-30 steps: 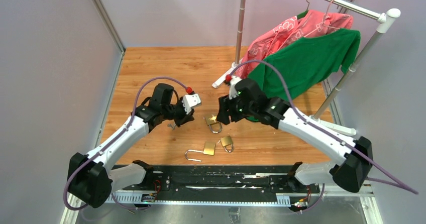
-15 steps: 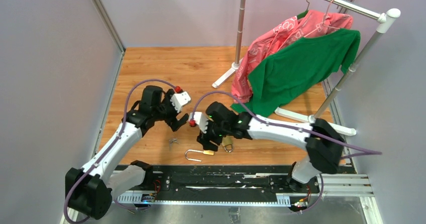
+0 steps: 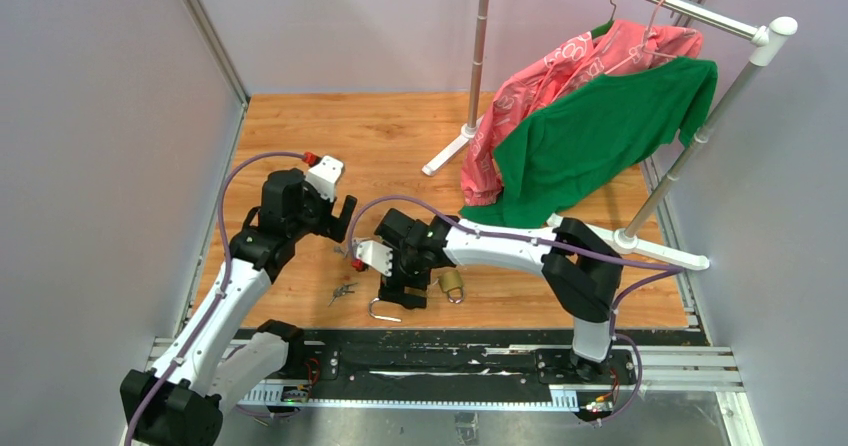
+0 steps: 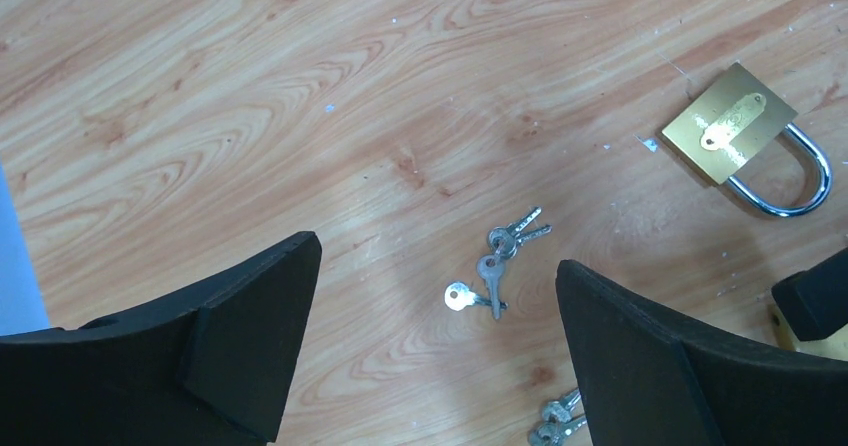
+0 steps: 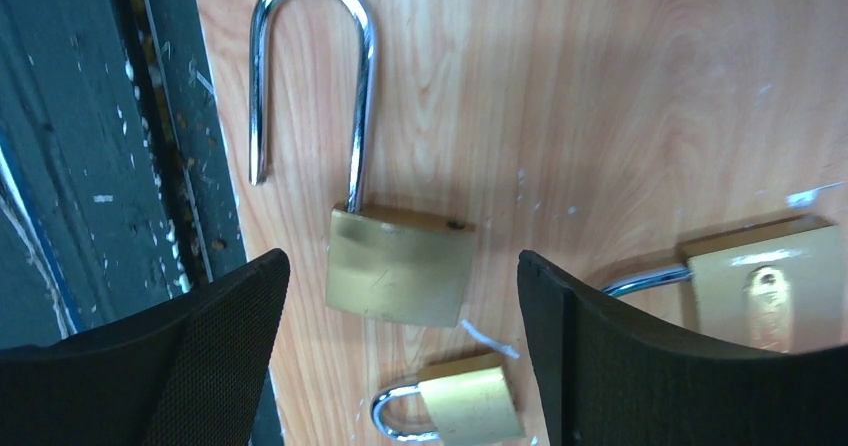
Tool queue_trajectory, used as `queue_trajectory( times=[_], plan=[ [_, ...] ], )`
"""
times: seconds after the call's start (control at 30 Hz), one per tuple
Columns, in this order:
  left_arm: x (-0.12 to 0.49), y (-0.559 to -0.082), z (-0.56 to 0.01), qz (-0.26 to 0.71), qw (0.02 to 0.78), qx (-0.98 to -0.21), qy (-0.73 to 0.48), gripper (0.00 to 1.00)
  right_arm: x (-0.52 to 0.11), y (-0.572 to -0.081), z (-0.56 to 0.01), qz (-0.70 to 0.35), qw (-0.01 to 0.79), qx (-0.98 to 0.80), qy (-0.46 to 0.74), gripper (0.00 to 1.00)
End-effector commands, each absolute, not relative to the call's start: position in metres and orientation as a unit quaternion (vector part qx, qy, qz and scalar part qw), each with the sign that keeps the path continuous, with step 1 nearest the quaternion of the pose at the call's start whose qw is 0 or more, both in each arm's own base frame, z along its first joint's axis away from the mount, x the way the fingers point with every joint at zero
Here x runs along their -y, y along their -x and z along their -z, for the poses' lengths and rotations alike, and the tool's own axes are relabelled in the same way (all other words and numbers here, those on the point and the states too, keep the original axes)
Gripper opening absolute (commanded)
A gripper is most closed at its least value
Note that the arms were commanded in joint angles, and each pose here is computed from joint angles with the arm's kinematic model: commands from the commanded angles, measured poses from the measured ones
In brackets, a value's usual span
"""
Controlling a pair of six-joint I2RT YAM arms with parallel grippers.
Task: Lock with the key
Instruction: Pick up the lock from the center of the board.
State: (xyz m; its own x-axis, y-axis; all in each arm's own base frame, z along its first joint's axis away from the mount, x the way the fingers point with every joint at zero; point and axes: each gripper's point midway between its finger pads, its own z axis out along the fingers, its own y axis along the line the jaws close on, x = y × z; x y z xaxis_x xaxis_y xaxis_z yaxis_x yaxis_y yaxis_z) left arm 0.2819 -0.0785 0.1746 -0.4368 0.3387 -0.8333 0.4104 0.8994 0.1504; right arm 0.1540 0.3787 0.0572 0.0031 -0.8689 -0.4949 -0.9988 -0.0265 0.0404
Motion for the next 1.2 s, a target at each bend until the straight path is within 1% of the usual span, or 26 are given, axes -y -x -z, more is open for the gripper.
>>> queue_trajectory(
  times=[0.0,0.17,0.3,0.37,0.43,0.47,0.53,0.57,0.6,0.7,0.8,0.9,0.93,0.97,1.03,1.17],
  plan=[
    [0.075,-0.282,-0.174,0.041,0.488,-0.85,-0.193,1.0,-0.347,-0.132,-0.035,-0.154,0.092,-0.675,0.715,0.87],
    [0.075,-0.284,-0.178,0.042,0.498,-0.846,-0.188,1.0,-0.344,-0.143,-0.016,-0.107,0.093,-0.689,0.71,0.87],
    [0.075,-0.284,-0.176,0.043,0.496,-0.847,-0.188,1.0,-0.348,-0.153,-0.007,-0.088,0.111,-0.696,0.704,0.79],
    [0.076,-0.284,-0.177,0.044,0.498,-0.845,-0.188,1.0,-0.346,-0.159,-0.004,-0.071,0.116,-0.699,0.702,0.73],
    [0.076,-0.285,-0.178,0.044,0.499,-0.844,-0.188,1.0,-0.343,-0.161,-0.004,-0.064,0.118,-0.698,0.703,0.62],
    [0.076,-0.285,-0.178,0.045,0.5,-0.844,-0.189,1.0,-0.343,-0.16,-0.005,-0.066,0.117,-0.697,0.704,0.54],
    [0.076,-0.285,-0.179,0.045,0.501,-0.843,-0.189,1.0,-0.342,-0.158,-0.006,-0.071,0.116,-0.695,0.705,0.36],
    [0.077,-0.286,-0.18,0.047,0.502,-0.842,-0.19,1.0,-0.343,-0.157,-0.008,-0.075,0.119,-0.695,0.705,0.28],
    [0.078,-0.286,-0.181,0.049,0.504,-0.841,-0.191,1.0,-0.344,-0.157,-0.01,-0.077,0.121,-0.694,0.705,0.18],
    [0.081,-0.285,-0.184,0.059,0.506,-0.839,-0.189,1.0,-0.35,-0.158,-0.023,-0.087,0.138,-0.697,0.698,0.01],
    [0.09,-0.281,-0.187,0.083,0.505,-0.835,-0.204,0.99,-0.356,-0.161,-0.037,-0.103,0.172,-0.704,0.681,0.0],
    [0.106,-0.273,-0.186,0.121,0.497,-0.825,-0.242,0.97,-0.362,-0.169,-0.054,-0.124,0.239,-0.705,0.657,0.0],
    [0.111,-0.27,-0.185,0.134,0.492,-0.821,-0.256,0.95,-0.36,-0.171,-0.058,-0.129,0.257,-0.707,0.647,0.0],
    [0.117,-0.266,-0.184,0.149,0.488,-0.816,-0.272,0.9,-0.36,-0.173,-0.06,-0.135,0.274,-0.706,0.639,0.0],
    [0.127,-0.257,-0.179,0.17,0.476,-0.8,-0.324,0.86,-0.355,-0.176,-0.063,-0.147,0.301,-0.707,0.624,0.0],
    [0.153,-0.225,-0.17,0.246,0.421,-0.759,-0.432,0.86,-0.347,-0.186,-0.077,-0.161,0.353,-0.707,0.592,0.0]
  ],
)
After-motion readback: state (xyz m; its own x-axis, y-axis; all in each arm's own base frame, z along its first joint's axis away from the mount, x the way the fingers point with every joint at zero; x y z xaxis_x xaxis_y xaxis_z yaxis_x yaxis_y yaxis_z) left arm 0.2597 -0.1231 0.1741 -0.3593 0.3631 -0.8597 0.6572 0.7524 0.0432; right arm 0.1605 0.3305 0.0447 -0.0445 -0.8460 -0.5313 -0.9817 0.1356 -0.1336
